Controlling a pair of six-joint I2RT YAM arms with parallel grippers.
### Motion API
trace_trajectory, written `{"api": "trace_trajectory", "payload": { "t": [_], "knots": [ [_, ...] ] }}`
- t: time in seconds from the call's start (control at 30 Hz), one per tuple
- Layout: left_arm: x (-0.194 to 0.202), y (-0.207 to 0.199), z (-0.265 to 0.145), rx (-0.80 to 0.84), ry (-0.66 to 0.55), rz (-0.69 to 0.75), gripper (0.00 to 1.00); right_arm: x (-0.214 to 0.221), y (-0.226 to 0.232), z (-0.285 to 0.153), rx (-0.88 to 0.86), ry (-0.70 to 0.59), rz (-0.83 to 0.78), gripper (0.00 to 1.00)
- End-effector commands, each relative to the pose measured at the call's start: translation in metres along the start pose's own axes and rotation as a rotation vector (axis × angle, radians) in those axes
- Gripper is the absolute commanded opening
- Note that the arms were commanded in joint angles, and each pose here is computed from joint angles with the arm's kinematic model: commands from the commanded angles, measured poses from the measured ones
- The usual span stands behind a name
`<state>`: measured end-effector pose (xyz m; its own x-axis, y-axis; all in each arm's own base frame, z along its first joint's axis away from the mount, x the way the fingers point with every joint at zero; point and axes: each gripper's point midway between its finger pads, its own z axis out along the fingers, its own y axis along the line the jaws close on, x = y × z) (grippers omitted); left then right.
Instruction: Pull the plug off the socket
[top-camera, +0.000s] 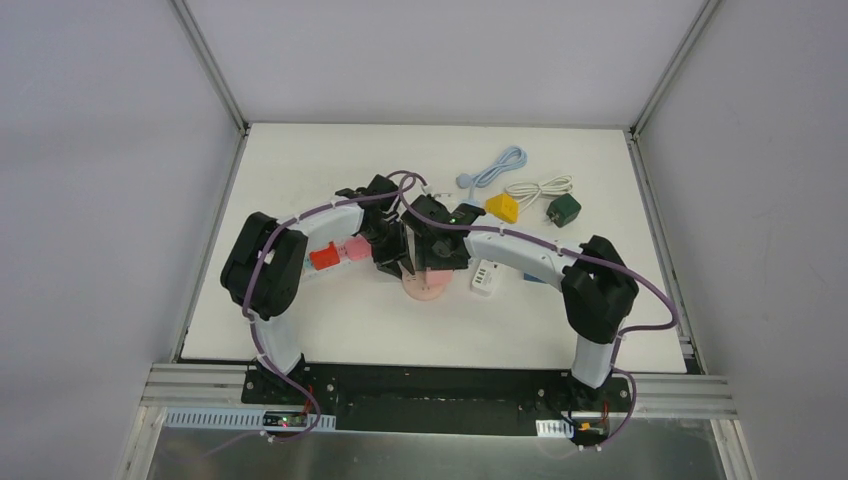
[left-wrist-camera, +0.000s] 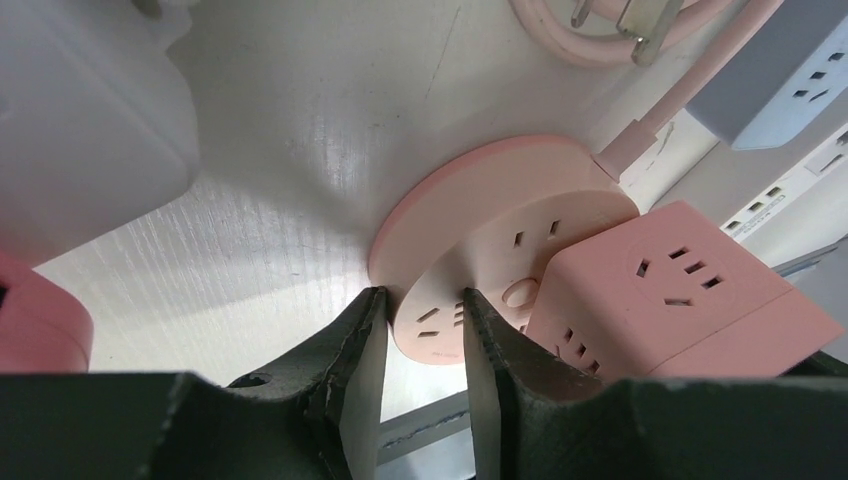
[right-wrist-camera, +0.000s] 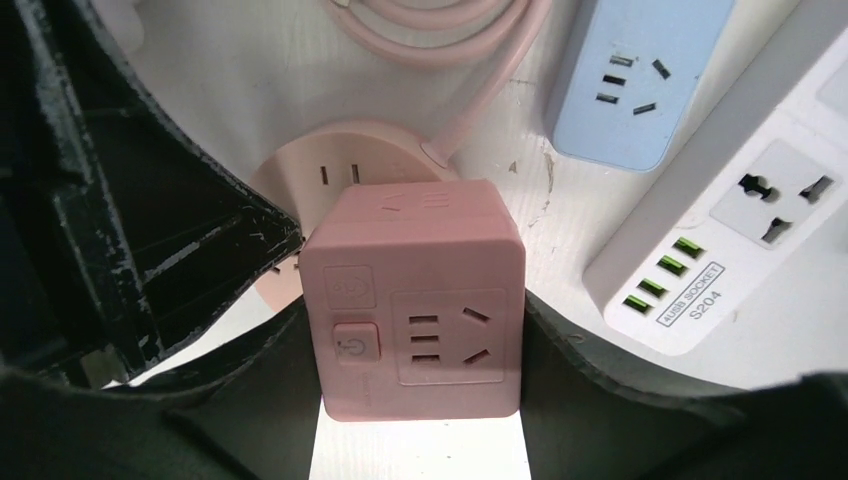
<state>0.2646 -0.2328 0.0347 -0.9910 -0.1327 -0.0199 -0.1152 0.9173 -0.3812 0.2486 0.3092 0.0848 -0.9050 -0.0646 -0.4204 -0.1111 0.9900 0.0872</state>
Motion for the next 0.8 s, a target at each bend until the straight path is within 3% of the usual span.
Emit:
{"api": "trace_trajectory", "payload": {
  "t": [0.0, 0.1, 0.23, 0.5, 0.77],
  "knots": [
    [0.019, 0.039, 0.018, -0.176, 0.076, -0.012, 0.27, -0.053, 0.036, -0.036, -0.082, -0.217, -0.003, 0.00],
    [0.019, 0.040, 0.019, -0.182, 0.081, -0.015, 0.27, -0.048, 0.056, -0.048, -0.212, -0.263, -0.100, 0.00],
    [0.020, 0.041, 0.021, -0.190, 0.091, -0.015, 0.27, -0.042, 0.061, -0.053, -0.280, -0.269, -0.101, 0.00],
    [0.020, 0.040, 0.020, -0.185, 0.091, -0.010, 0.27, -0.063, 0.033, -0.061, -0.251, -0.267, 0.118, 0.00],
    [0.006, 0.011, 0.000, -0.079, 0.038, 0.036, 0.33, -0.058, -0.011, -0.073, -0.190, -0.257, 0.160, 0.00]
  ]
}}
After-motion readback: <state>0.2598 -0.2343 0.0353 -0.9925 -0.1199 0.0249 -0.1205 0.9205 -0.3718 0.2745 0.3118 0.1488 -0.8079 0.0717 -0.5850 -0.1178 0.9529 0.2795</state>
